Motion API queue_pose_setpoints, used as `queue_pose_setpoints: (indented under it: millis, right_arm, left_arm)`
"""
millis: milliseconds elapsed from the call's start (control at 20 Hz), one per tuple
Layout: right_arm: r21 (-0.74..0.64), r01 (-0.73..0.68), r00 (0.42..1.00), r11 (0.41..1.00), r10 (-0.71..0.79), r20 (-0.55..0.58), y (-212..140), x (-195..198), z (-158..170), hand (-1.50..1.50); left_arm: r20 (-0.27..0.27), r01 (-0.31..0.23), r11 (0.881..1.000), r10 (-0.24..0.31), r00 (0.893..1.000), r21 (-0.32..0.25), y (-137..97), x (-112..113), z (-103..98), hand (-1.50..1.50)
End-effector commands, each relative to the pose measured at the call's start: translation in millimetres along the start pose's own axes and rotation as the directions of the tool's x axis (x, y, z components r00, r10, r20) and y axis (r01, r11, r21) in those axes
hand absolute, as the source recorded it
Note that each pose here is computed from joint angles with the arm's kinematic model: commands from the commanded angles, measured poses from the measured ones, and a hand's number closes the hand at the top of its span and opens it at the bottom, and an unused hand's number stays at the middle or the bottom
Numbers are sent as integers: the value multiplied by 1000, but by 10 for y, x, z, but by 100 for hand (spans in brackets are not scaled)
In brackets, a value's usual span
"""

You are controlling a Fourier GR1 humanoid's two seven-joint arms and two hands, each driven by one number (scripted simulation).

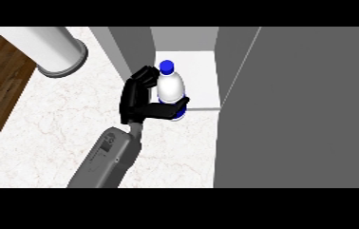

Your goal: Pick up the bottled water, place it into the cabinet and close the cabinet

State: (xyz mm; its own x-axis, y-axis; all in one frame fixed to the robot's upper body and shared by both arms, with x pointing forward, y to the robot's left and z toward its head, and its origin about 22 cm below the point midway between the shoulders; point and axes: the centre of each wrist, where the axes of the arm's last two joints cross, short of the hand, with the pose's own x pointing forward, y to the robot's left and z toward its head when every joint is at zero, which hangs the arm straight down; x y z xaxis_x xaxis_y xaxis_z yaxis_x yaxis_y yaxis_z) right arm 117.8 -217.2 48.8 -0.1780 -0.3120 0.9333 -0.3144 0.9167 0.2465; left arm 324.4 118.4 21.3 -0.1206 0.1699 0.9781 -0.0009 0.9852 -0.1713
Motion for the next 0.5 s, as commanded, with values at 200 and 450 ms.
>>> queue_pose_setpoints:
  millis: [200,450]
  right_arm:
    - [28,17,1000,999,-17,-15,-82,-70,-24,-150]
    - [35,41,999,999,-40,-23,49,-72,-27,-150]
  left_arm:
    - [75,144,990,-143,987,-10,-489,444,-560,150]
    - [66,210,973,-217,974,97,-340,500,-669,150]
